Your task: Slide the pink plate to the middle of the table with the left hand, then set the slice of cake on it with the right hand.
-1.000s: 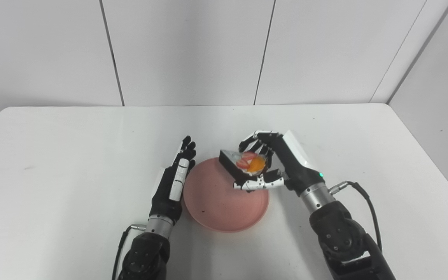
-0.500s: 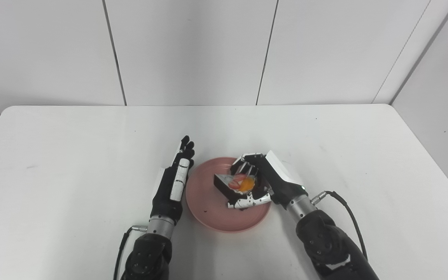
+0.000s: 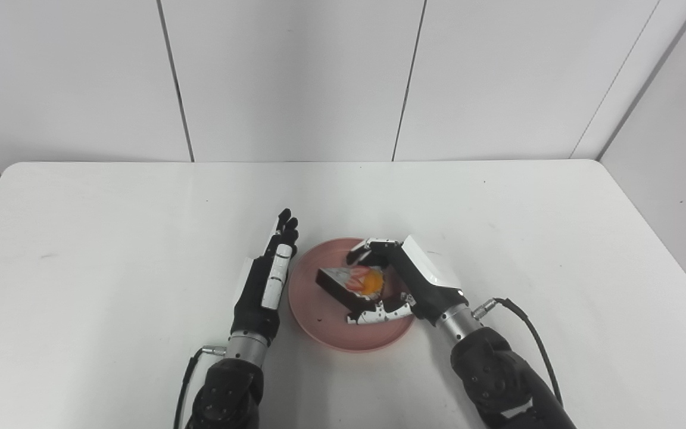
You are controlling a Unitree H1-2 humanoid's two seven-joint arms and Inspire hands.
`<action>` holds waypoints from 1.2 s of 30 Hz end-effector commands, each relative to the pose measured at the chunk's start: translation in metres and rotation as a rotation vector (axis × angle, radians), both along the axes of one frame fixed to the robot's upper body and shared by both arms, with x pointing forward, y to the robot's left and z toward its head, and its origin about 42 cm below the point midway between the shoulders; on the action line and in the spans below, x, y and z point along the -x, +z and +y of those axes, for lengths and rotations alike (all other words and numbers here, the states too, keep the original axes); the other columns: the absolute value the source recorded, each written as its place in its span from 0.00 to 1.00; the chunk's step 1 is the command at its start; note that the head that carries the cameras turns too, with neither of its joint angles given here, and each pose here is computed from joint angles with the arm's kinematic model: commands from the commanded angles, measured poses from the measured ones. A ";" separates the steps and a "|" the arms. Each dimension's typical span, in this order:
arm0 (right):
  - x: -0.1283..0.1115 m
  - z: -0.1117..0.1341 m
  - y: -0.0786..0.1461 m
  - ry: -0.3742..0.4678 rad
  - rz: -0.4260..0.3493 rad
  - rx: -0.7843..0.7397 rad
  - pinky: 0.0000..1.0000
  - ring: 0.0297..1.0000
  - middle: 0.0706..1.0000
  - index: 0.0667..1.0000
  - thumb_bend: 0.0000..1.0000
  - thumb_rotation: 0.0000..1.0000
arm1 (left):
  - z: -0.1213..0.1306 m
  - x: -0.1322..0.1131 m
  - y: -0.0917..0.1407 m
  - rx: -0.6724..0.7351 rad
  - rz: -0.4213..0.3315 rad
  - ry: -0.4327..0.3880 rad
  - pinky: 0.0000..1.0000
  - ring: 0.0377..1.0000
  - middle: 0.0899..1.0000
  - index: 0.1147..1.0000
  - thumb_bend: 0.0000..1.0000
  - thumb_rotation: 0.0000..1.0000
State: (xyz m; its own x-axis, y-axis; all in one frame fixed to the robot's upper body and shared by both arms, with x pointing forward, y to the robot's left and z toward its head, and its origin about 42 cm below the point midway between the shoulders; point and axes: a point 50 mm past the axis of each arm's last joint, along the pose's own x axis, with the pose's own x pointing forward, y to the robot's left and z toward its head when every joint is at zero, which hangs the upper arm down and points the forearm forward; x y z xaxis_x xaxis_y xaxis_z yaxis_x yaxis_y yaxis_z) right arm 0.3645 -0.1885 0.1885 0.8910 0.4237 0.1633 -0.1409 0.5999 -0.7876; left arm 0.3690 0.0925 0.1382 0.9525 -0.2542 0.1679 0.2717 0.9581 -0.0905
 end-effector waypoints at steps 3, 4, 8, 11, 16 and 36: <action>0.007 -0.004 0.023 0.081 -0.072 -0.028 0.86 0.97 0.98 0.91 0.64 0.48 | 0.003 0.004 -0.004 -0.006 -0.007 0.000 1.00 1.00 1.00 1.00 0.60 1.00; 0.008 -0.005 0.024 0.090 -0.076 -0.040 0.87 0.98 0.99 0.91 0.65 0.47 | 0.003 0.004 -0.004 -0.004 -0.008 0.000 1.00 1.00 1.00 1.00 0.60 1.00; 0.018 -0.010 0.030 0.093 -0.098 -0.077 0.88 1.00 1.00 0.98 0.67 0.49 | 0.006 0.005 -0.004 0.003 -0.007 -0.001 1.00 1.00 1.00 1.00 0.61 1.00; 0.023 -0.014 0.032 0.081 -0.097 -0.100 0.89 1.00 1.00 1.00 0.68 0.53 | 0.009 0.006 -0.004 0.007 -0.009 0.000 1.00 1.00 1.00 1.00 0.61 1.00; 0.029 -0.024 0.028 0.044 -0.117 -0.158 0.89 1.00 1.00 1.00 0.68 0.56 | 0.016 0.007 -0.004 0.005 -0.001 0.014 1.00 1.00 1.00 1.00 0.64 1.00; 0.032 -0.025 -0.003 -0.207 0.059 -0.752 1.00 1.00 1.00 1.00 0.55 0.84 | 0.044 0.014 -0.009 -0.055 -0.021 0.031 1.00 1.00 1.00 1.00 0.61 1.00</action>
State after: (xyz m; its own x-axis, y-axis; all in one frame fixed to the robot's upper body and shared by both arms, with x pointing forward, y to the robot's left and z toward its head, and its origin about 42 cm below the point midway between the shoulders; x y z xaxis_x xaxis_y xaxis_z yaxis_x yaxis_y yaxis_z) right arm 0.3306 -0.2140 0.1778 0.9609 0.0541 0.2715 0.0068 0.9759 -0.2183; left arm 0.3610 0.1271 0.1365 0.9577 -0.2331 0.1685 0.2431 0.9691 -0.0411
